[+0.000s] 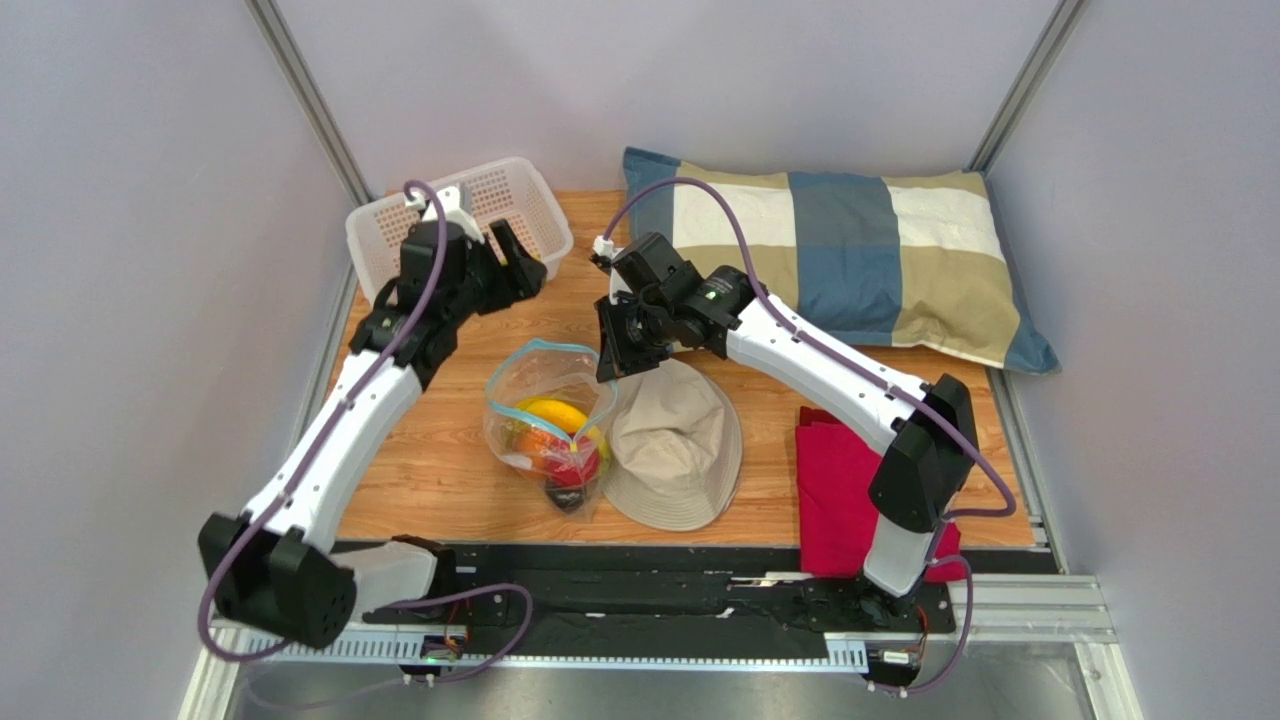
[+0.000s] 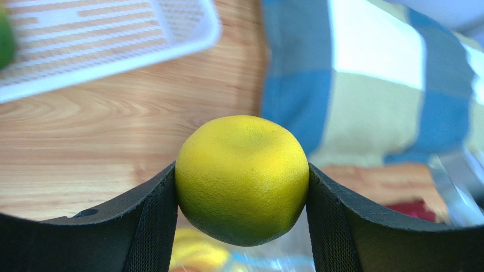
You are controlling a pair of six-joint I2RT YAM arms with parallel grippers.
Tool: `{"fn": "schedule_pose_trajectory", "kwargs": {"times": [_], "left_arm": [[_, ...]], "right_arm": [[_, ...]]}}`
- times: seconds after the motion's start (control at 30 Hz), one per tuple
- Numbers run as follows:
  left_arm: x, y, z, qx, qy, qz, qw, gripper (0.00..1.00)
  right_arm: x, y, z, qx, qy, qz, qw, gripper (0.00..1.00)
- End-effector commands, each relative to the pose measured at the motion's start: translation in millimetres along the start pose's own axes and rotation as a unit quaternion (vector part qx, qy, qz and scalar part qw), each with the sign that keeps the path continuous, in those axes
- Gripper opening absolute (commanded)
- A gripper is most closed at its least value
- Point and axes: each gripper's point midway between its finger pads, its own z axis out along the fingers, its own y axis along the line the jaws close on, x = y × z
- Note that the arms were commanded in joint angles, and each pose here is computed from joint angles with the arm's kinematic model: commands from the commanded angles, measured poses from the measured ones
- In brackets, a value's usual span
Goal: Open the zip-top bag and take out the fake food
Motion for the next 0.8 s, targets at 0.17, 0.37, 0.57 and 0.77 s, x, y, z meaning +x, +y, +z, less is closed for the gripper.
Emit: {"fn": "schedule_pose_trajectory", "kwargs": {"times": [0.17,0.37,0.57,0.77], "left_arm": [[-53,112,105,-0.203,0.011,-0.038,0.978,0.00],[-40,174,151,-0.262,0.058,-0.046,0.962,0.00],[-14,225,174,-0.299,0.100,-0.063,0.947,0.00],[-6,240,184,-0.294,0.123,-0.054,0.946,0.18]], "right_arm": [[-11,5,-8,-0.005,0.001,-0.017,1.000,0.00],[-12,-1,-7,0.000,0.008,-0.017,1.000,0.00],[-16,-9,-12,0.006,0.004,-0.015,1.000,0.00],[-16,-14,-11,0.010,0.005,-0.010,1.000,0.00]]}}
